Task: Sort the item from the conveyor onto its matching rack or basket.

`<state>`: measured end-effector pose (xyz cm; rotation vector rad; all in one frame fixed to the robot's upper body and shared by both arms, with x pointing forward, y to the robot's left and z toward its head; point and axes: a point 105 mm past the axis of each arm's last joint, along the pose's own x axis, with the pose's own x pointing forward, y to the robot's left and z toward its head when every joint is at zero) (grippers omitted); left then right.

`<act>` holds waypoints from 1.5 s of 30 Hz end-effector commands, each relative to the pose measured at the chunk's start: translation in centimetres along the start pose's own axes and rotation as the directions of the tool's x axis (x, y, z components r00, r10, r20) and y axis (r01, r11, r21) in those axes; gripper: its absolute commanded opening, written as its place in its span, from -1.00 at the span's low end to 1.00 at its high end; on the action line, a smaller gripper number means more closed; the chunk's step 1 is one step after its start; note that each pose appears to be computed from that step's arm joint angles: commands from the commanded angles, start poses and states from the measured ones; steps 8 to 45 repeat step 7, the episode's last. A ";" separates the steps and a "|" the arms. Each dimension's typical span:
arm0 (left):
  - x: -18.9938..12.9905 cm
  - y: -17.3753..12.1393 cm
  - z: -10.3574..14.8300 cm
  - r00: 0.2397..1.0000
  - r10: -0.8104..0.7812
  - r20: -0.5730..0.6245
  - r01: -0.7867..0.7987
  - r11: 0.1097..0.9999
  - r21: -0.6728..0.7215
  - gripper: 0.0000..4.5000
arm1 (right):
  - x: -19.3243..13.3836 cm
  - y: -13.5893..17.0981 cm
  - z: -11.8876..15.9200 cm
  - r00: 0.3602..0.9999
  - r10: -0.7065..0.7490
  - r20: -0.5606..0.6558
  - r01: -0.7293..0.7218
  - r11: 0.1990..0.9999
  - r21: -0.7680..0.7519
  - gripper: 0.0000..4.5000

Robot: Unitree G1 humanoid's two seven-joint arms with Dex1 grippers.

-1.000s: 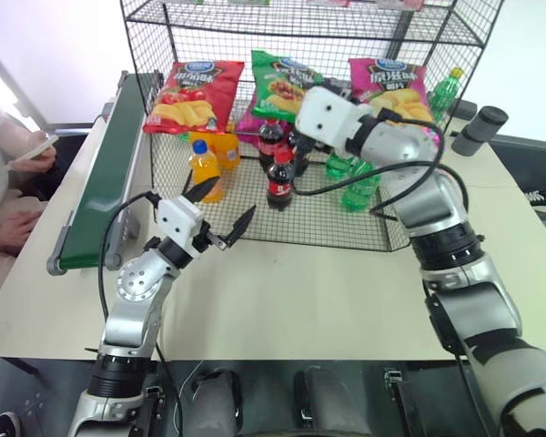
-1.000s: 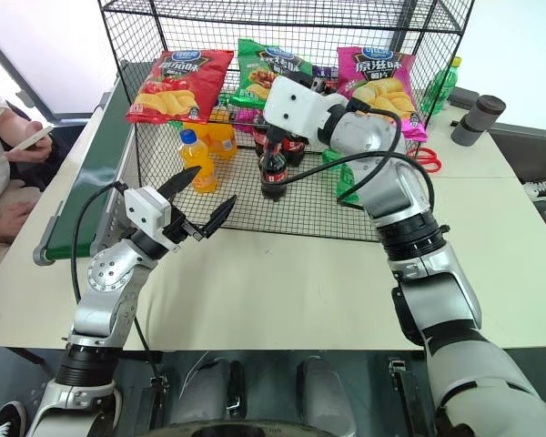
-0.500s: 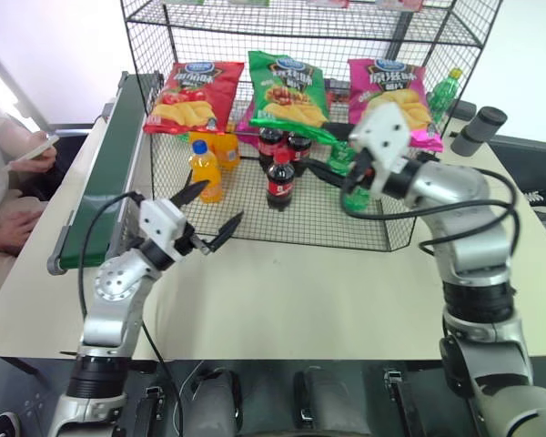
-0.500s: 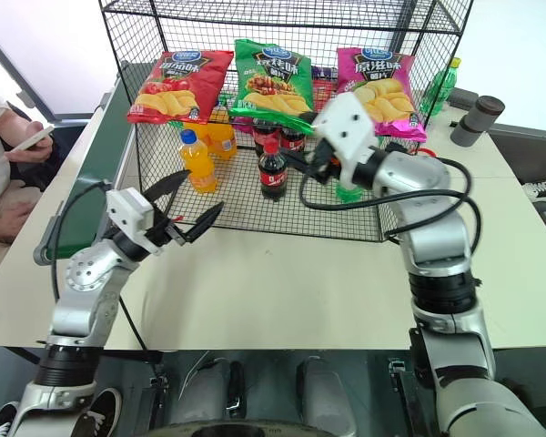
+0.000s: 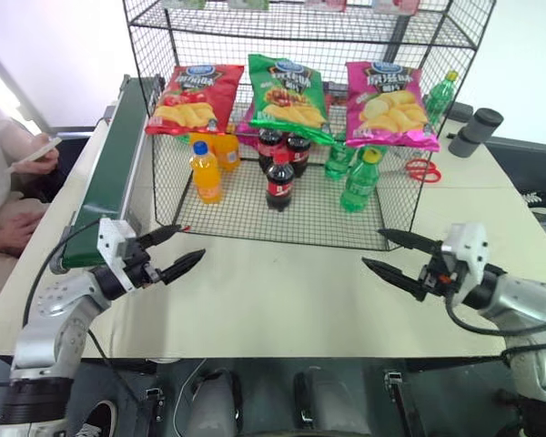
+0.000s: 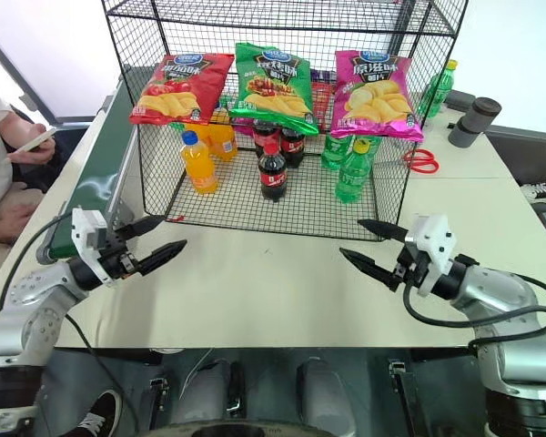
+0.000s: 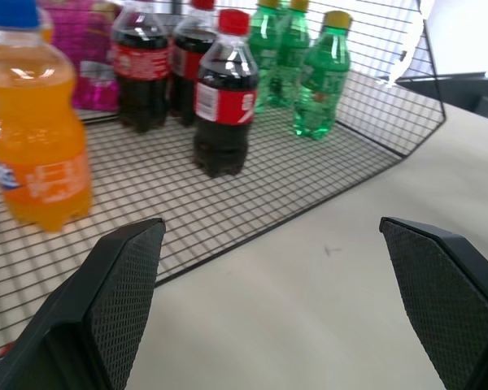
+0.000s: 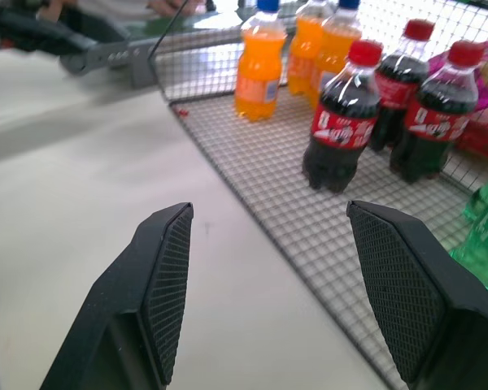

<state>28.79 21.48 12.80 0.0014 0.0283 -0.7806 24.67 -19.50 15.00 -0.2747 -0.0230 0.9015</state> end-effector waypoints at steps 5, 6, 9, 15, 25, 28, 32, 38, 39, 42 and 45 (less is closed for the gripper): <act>-1.2 1.6 0.8 0.999 0.038 -0.024 -0.037 0.998 0.044 1.00 | -1.2 -0.8 0.6 1.000 -0.020 0.008 0.020 0.999 -0.051 0.39; -1.2 1.7 0.8 0.999 0.039 -0.032 -0.037 0.998 0.053 1.00 | -1.3 -0.9 0.5 1.000 -0.020 0.003 0.021 0.998 -0.053 0.39; -1.2 1.8 0.5 0.998 0.043 -0.053 -0.041 0.998 0.054 1.00 | -1.3 -1.0 0.4 1.000 -0.023 0.000 0.023 0.998 -0.056 0.39; -1.2 1.8 0.5 0.998 0.043 -0.053 -0.041 0.998 0.054 1.00 | -1.3 -1.0 0.4 1.000 -0.023 0.000 0.023 0.998 -0.056 0.39; -1.2 1.8 0.5 0.998 0.043 -0.053 -0.041 0.998 0.054 1.00 | -1.3 -1.0 0.4 1.000 -0.023 0.000 0.023 0.998 -0.056 0.39; -1.2 1.8 0.5 0.998 0.043 -0.053 -0.041 0.998 0.054 1.00 | -1.3 -1.0 0.4 1.000 -0.023 0.000 0.023 0.998 -0.056 0.39; -1.2 1.8 0.5 0.998 0.043 -0.053 -0.041 0.998 0.054 1.00 | -1.3 -1.0 0.4 1.000 -0.023 0.000 0.023 0.998 -0.056 0.39; -1.2 1.8 0.5 0.998 0.043 -0.053 -0.041 0.998 0.054 1.00 | -1.3 -1.0 0.4 1.000 -0.023 0.000 0.023 0.998 -0.056 0.39; -1.2 1.8 0.5 0.998 0.043 -0.053 -0.041 0.998 0.054 1.00 | -1.3 -1.0 0.4 1.000 -0.023 0.000 0.023 0.998 -0.056 0.39; -1.2 1.8 0.5 0.998 0.043 -0.053 -0.041 0.998 0.054 1.00 | -1.3 -1.0 0.4 1.000 -0.023 0.000 0.023 0.998 -0.056 0.39; -1.2 1.8 0.5 0.998 0.043 -0.053 -0.041 0.998 0.054 1.00 | -1.3 -1.0 0.4 1.000 -0.023 0.000 0.023 0.998 -0.056 0.39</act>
